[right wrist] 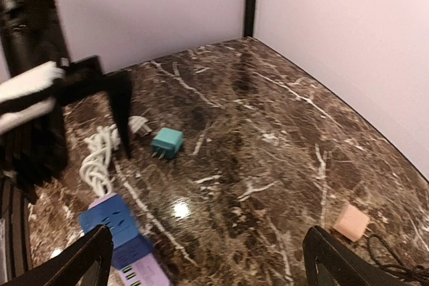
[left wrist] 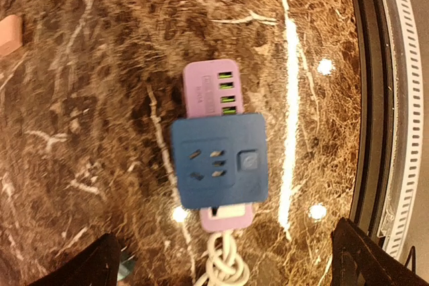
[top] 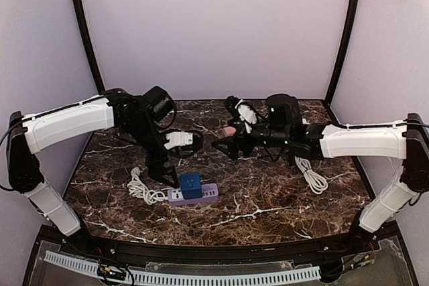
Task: Insert the plug
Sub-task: Insert the plug into the socket, then pick up the plug from the center of the board.
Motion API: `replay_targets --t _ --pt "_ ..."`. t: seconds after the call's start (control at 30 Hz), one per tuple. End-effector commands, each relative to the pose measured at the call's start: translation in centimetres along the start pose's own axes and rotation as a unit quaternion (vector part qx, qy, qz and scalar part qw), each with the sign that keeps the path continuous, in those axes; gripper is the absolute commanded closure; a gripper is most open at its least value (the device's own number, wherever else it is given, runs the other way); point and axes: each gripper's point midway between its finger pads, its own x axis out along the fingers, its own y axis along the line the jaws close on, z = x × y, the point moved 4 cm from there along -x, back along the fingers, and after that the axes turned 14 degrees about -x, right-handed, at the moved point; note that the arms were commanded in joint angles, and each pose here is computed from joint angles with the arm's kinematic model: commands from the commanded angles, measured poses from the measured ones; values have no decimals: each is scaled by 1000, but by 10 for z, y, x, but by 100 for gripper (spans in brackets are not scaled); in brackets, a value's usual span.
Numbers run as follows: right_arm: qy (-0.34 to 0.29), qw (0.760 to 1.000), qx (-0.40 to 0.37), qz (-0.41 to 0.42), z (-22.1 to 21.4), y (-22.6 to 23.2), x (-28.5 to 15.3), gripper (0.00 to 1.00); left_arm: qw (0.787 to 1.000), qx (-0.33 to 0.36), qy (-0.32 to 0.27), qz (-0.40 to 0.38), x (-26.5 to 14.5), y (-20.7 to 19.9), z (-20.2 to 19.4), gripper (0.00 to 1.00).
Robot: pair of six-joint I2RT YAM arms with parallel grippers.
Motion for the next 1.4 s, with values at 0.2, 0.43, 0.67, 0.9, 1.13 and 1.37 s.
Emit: replay_targets --t 0.2,0.43,0.67,0.9,1.13,1.37 --pt "178 962 114 -172 -26 -125 44 1 960 -207 -33 186 -108 116 -53 6" --pt "176 968 145 -104 -36 -116 74 3 926 -355 -49 117 -63 149 -87 25" --pt "186 962 184 -81 -52 -98 71 3 937 -331 -11 113 -8 158 -113 32" --pt "186 957 212 -71 -61 -91 72 1 959 -270 6 79 21 153 -124 32" --pt "183 956 216 -71 -60 -91 72 1 967 -245 0 66 44 153 -125 32" --pt "181 956 223 -64 -61 -90 77 1 974 -217 16 70 61 141 -126 35"
